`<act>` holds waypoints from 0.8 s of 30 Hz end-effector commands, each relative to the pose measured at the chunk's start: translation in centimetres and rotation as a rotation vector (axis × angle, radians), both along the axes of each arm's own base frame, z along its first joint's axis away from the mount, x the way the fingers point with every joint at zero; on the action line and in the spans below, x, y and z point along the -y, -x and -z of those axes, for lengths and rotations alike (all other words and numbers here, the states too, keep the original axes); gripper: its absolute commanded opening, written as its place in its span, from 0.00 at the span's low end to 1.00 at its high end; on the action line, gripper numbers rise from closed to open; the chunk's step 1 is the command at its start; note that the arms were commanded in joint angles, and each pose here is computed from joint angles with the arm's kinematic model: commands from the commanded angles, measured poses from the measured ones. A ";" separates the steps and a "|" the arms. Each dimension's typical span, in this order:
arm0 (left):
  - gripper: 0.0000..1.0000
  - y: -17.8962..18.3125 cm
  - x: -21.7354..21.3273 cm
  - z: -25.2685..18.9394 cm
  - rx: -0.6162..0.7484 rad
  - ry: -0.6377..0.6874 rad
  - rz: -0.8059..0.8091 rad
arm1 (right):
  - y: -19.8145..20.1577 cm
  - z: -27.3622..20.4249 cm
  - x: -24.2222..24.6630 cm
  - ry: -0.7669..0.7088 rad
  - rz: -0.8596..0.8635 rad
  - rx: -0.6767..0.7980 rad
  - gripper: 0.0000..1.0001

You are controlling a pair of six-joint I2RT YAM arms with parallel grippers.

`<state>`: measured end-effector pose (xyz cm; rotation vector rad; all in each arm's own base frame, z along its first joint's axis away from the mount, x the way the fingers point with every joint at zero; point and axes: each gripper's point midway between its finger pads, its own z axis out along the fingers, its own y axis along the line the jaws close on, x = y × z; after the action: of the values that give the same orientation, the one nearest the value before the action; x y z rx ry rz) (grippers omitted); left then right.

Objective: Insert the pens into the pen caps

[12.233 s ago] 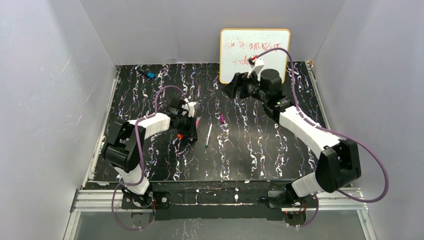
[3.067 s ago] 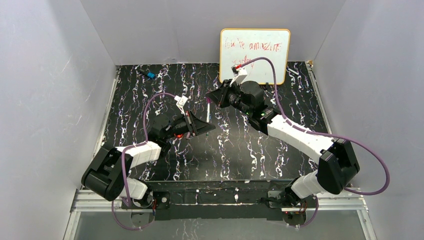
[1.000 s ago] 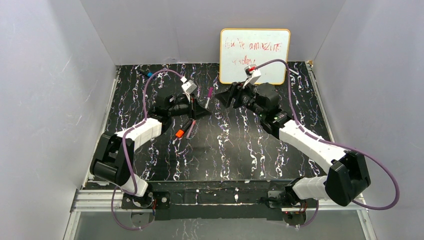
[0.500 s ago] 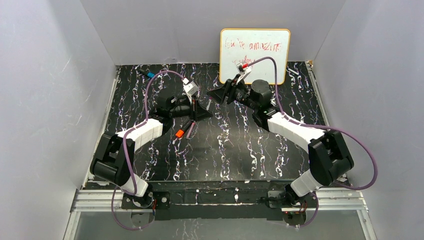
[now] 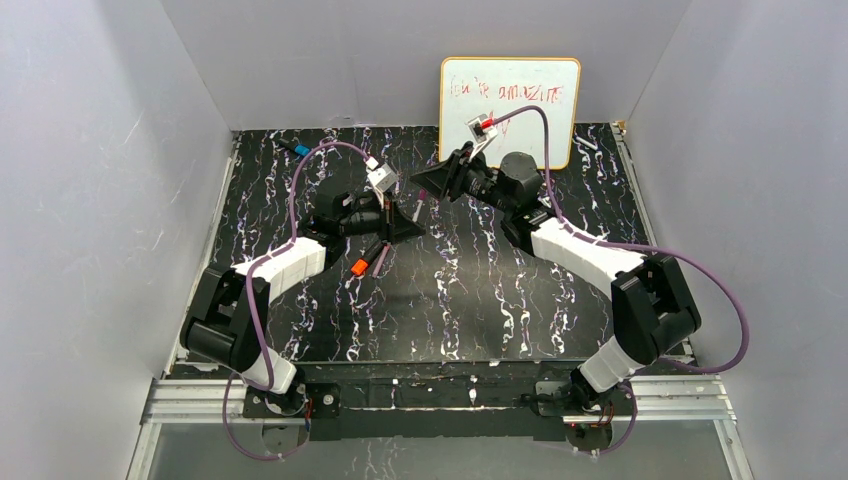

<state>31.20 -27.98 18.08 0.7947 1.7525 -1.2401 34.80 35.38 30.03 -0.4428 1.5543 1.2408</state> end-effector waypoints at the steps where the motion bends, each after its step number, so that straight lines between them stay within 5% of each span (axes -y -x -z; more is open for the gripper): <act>1: 0.00 0.2 0.0 -0.3 0.022 -0.008 0.007 | 0.0 -2.7 -0.5 -0.045 -0.021 0.068 0.48; 16: 0.00 0.2 0.0 -0.3 0.025 -0.016 0.009 | -1.3 -0.9 -0.6 -0.020 0.018 0.034 0.65; 20: 0.00 0.2 -0.1 -0.2 0.024 -0.020 0.009 | -1.4 -0.1 -0.9 -0.016 0.010 0.015 0.61; 24: 0.00 0.1 -0.1 -0.2 0.027 -0.023 0.008 | -1.5 0.0 -1.0 -0.019 0.010 0.013 0.46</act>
<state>31.05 -27.79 17.40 0.8023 1.7786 -1.2282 35.98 36.04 26.58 -0.4235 1.6397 1.2307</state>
